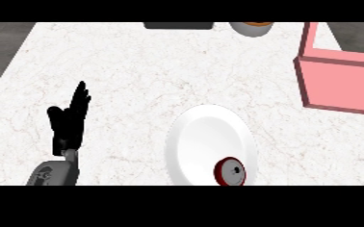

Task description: Pick the croissant from the plate and place it in the cardboard box

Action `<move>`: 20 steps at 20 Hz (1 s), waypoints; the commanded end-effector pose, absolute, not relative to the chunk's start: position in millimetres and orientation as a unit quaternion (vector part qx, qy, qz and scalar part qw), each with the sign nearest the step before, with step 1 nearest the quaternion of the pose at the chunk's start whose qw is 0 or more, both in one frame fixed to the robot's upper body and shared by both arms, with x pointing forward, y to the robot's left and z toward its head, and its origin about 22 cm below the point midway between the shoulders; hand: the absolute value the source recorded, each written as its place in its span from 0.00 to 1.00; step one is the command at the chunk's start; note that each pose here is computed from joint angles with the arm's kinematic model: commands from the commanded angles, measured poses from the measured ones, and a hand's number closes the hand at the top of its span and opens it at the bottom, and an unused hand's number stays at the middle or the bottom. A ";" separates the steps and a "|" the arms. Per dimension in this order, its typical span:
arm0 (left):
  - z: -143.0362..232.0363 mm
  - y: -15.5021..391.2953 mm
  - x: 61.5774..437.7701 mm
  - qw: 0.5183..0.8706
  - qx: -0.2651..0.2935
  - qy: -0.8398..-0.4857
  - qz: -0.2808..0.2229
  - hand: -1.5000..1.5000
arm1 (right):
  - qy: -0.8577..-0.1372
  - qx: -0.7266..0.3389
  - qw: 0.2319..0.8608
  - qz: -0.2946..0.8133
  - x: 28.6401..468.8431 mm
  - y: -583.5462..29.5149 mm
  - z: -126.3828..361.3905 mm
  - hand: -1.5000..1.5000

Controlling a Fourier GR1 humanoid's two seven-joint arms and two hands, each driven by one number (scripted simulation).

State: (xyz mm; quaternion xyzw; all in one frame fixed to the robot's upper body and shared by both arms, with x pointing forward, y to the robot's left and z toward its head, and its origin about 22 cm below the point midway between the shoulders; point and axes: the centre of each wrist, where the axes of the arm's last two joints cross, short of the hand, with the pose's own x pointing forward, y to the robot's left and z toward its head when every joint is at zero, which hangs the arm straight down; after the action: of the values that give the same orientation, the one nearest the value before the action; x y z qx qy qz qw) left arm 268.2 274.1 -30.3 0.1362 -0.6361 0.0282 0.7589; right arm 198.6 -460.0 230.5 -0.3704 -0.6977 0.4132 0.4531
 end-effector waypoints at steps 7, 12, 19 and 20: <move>-32.4 265.5 264.6 0.751 0.134 -0.646 0.009 0.50 | -0.694 -0.354 0.473 0.410 276.2 -471.2 188.9 1.00; -22.5 263.4 276.4 0.755 0.126 -0.644 0.009 0.50 | -0.677 -0.384 0.465 0.422 313.0 -471.3 161.8 1.00; -31.9 264.8 279.4 0.752 0.132 -0.645 0.012 0.50 | -0.650 -0.340 0.558 0.388 348.3 -467.5 118.9 0.00; -28.4 258.4 279.7 0.756 0.132 -0.641 0.018 0.50 | -0.657 -0.319 0.570 0.377 341.3 -485.6 125.0 0.00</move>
State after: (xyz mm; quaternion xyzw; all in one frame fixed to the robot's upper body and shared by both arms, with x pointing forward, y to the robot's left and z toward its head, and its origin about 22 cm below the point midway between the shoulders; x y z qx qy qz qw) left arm 276.3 259.9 -25.7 0.1275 -0.6445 0.0133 0.7538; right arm 332.1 -479.6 137.4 -0.3581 -0.6626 0.3886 0.5308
